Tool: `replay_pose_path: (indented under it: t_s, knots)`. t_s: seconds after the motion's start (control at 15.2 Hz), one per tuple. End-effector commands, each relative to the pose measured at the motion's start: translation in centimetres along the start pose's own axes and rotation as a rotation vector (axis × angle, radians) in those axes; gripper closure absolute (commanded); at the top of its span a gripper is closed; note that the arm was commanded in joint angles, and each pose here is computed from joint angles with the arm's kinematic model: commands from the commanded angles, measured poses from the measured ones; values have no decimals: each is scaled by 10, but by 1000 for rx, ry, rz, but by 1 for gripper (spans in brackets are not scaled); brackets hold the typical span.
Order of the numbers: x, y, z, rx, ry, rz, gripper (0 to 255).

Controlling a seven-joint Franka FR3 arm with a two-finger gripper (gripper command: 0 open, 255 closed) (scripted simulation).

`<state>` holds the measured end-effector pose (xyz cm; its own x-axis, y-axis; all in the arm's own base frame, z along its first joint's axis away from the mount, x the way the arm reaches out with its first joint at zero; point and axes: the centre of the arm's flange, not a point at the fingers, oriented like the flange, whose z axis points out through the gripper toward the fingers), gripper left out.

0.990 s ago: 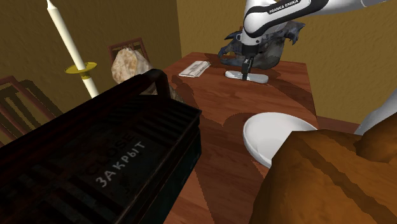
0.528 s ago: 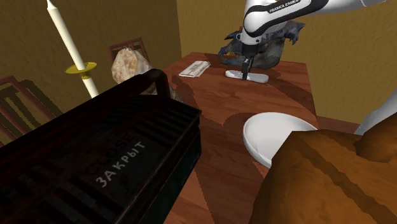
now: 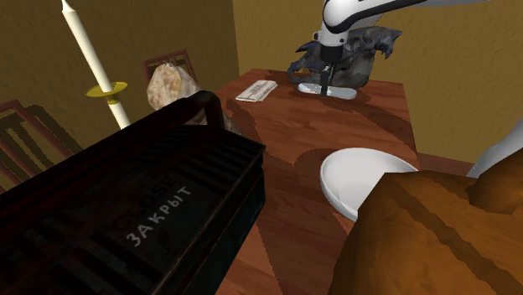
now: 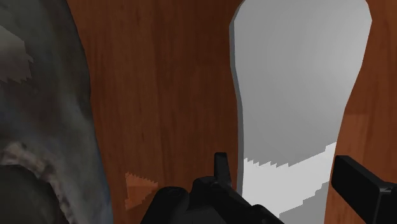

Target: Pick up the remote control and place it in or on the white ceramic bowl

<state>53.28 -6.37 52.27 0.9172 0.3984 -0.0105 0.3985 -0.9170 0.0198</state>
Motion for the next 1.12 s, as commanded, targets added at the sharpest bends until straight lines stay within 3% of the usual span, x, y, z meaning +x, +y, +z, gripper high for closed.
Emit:
replay_pose_path:
  t_s: [0.0, 1.06]
  knots:
    - [0, -1, -12, 0, 0, 0, 255]
    - [-1, 1, -96, 0, 0, 0, 255]
